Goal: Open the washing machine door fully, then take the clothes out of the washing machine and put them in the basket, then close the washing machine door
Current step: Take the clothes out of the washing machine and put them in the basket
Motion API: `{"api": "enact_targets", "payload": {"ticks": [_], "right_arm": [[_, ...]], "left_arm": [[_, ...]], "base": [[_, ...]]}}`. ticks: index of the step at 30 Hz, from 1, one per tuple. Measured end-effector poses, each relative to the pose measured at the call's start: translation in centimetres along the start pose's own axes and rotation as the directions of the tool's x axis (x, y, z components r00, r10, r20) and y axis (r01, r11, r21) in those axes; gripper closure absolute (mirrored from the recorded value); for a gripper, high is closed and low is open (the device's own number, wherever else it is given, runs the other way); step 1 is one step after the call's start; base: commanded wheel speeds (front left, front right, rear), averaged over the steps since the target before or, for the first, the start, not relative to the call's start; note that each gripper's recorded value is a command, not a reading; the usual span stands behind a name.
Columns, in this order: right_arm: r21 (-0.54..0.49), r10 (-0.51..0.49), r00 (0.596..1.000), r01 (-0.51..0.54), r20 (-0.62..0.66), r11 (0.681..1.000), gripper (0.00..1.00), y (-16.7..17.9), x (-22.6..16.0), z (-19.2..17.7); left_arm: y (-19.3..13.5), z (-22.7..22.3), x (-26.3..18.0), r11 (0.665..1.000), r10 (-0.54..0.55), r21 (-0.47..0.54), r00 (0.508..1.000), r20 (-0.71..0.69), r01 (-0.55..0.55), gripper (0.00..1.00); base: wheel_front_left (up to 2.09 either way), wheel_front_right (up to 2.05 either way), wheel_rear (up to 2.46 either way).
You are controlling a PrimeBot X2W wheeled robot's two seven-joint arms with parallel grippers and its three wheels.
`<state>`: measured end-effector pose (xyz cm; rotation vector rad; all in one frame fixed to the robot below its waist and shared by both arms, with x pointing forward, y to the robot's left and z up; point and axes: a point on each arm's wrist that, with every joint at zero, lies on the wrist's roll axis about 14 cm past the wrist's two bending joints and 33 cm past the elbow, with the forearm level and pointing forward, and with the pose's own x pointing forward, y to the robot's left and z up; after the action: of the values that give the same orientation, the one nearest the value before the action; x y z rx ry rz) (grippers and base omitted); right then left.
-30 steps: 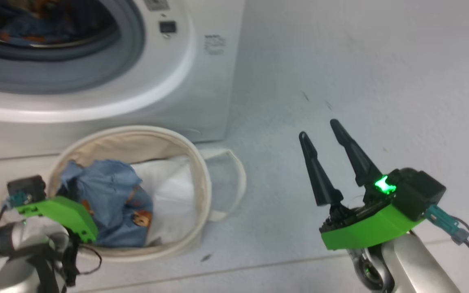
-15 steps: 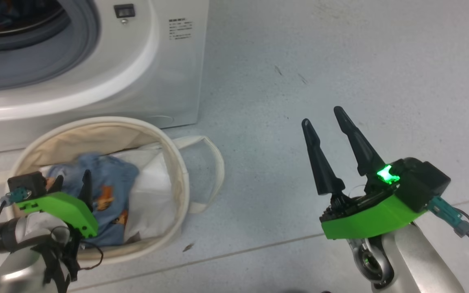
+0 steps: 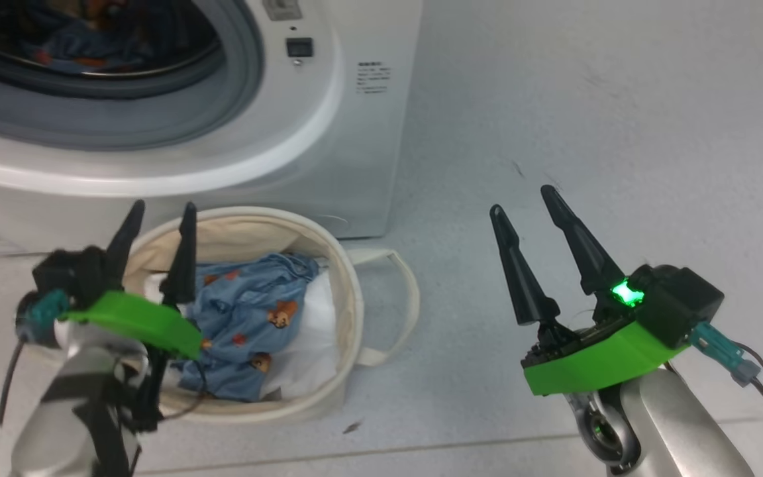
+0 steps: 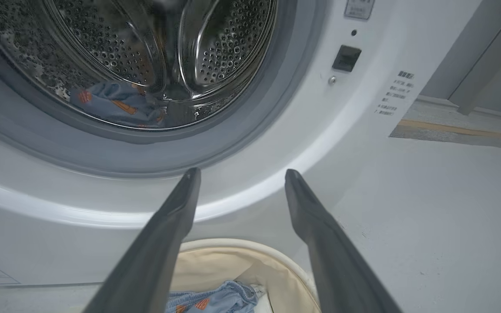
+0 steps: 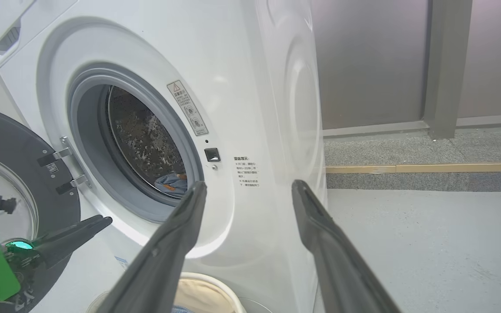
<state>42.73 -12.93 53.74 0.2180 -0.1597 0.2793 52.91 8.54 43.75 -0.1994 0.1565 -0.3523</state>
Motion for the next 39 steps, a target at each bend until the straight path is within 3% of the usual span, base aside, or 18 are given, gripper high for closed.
{"api": "enact_targets", "payload": {"ticks": [8, 17, 33, 39], "right_arm": [[0.015, 0.048, 0.999, -0.048, 0.013, 0.999, 0.0, 1.8, -0.3, 0.7], [0.016, 0.071, 0.997, -0.072, 0.027, 0.997, 0.0, 2.9, -0.9, 1.5], [0.031, 0.062, 0.998, -0.062, -0.012, 0.998, 0.0, 2.6, -0.9, 0.2], [0.049, 0.058, 0.994, -0.054, -0.091, 0.997, 0.0, 2.3, -1.2, -2.6]], "left_arm": [[-1.5, 6.1, -5.4, 0.998, -0.037, 0.064, 0.98, 0.195, 0.024, 0.0], [-0.1, 7.0, -9.8, 0.996, 0.029, 0.074, 0.977, 0.211, -0.045, 0.0], [0.9, 5.9, -9.2, 0.995, 0.073, 0.06, 0.983, 0.17, -0.084, 0.0], [1.7, 6.5, -5.3, 0.988, 0.072, 0.12, 0.982, 0.177, -0.094, 0.0]], "base": [[0.0, 0.0, 0.0], [0.0, 0.0, 0.0], [0.0, 0.0, 0.0], [0.0, 0.0, 0.0]]}}
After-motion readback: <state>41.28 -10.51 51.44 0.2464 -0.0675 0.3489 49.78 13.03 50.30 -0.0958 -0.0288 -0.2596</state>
